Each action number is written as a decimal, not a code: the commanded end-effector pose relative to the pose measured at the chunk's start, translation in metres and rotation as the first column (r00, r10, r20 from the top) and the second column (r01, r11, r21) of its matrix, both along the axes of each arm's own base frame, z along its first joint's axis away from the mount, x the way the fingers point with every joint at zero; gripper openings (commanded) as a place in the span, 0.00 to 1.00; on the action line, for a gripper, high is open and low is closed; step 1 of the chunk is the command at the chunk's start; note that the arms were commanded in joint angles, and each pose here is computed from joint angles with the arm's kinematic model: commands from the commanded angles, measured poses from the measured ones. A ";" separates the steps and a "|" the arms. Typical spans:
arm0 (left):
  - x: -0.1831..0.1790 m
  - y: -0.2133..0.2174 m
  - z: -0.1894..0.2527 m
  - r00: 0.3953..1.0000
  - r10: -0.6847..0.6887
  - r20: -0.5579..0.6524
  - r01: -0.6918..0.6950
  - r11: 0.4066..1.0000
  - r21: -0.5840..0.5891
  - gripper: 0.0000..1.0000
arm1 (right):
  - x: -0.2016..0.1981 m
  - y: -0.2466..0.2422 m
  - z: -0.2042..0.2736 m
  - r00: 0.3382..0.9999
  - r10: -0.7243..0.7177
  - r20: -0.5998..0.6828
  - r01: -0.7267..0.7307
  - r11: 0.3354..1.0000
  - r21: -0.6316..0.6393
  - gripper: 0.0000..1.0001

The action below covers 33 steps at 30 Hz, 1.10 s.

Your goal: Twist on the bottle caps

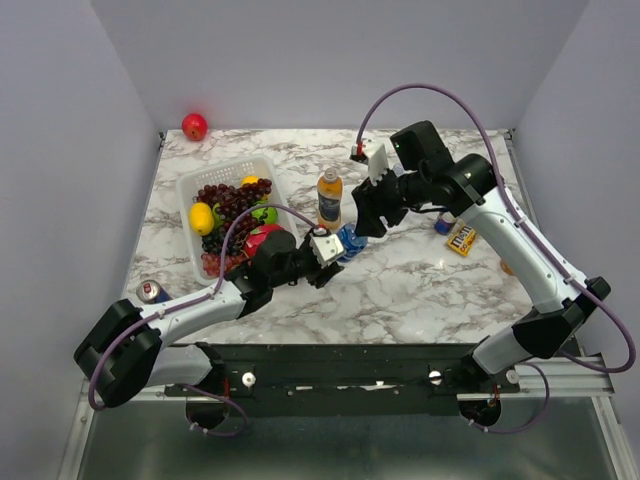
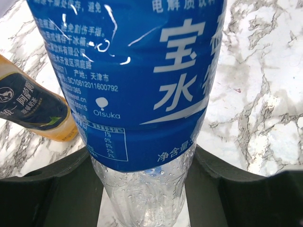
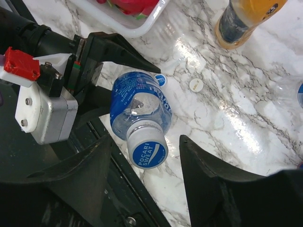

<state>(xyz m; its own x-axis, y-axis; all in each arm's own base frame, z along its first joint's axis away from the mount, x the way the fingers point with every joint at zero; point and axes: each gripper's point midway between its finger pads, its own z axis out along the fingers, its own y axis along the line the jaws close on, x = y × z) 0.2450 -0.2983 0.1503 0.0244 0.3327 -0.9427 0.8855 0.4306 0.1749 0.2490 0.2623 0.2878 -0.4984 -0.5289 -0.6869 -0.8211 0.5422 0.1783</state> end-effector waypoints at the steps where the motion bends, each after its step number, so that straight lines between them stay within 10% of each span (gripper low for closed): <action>1: -0.007 -0.007 0.011 0.999 -0.032 -0.031 0.030 0.998 -0.050 0.00 | -0.002 0.007 0.019 0.998 0.047 0.033 -0.048 0.998 0.031 0.71; 5: -0.009 -0.008 0.007 0.996 -0.038 -0.080 0.033 0.997 -0.071 0.00 | -0.007 0.010 0.033 0.992 0.112 0.066 -0.115 0.992 0.050 0.99; 9: -0.017 -0.010 0.014 0.987 -0.106 -0.117 0.091 0.988 -0.121 0.00 | -0.009 -0.001 0.052 0.960 0.204 0.194 -0.213 0.977 0.027 0.99; 16: -0.029 -0.010 0.025 0.968 -0.241 -0.065 0.231 0.964 -0.131 0.00 | -0.031 -0.018 0.072 0.671 0.462 0.580 -0.524 0.849 -0.071 0.99; 33: -0.033 -0.017 0.033 0.943 -0.334 -0.012 0.332 0.939 -0.088 0.00 | -0.063 -0.010 0.031 0.480 0.699 0.530 -0.722 0.658 -0.213 0.99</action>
